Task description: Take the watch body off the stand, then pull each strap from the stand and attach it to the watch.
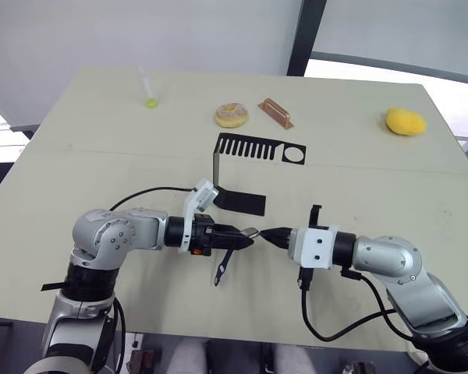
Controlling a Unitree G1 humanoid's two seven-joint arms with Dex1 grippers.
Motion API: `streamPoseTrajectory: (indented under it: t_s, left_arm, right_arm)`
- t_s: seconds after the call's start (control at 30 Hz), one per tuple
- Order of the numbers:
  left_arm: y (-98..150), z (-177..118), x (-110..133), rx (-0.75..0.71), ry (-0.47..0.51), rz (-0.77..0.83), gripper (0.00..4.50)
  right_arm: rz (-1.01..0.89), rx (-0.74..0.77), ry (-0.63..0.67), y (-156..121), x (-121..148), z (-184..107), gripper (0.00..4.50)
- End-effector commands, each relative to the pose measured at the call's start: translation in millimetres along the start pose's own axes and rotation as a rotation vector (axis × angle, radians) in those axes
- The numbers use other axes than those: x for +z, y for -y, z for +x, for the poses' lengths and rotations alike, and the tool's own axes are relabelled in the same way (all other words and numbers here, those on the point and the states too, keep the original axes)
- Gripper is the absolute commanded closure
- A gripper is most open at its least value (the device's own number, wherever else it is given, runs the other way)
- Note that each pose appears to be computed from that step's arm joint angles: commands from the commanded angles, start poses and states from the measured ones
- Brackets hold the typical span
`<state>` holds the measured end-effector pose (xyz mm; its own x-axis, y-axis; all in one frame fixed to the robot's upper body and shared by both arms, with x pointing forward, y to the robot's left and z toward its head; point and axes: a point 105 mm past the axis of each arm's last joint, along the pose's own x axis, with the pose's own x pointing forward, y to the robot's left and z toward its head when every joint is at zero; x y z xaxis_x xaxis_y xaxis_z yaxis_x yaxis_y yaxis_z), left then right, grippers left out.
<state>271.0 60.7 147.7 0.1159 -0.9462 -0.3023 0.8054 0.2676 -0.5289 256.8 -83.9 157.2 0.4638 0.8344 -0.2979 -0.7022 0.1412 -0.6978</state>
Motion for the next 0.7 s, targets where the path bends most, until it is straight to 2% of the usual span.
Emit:
streamPoseTrajectory:
  t_s: [0.03,0.7]
  left_arm:
    - [23.0,13.1,-3.4,-0.115,-0.032,0.046,2.91]
    - [22.7,13.5,-3.6,-0.107,-0.037,0.051,2.91]
  right_arm:
    - [-0.055,-0.012,0.078,3.3,21.4,3.8,4.5]
    - [-0.053,-0.017,0.074,5.5,21.1,9.5,4.5]
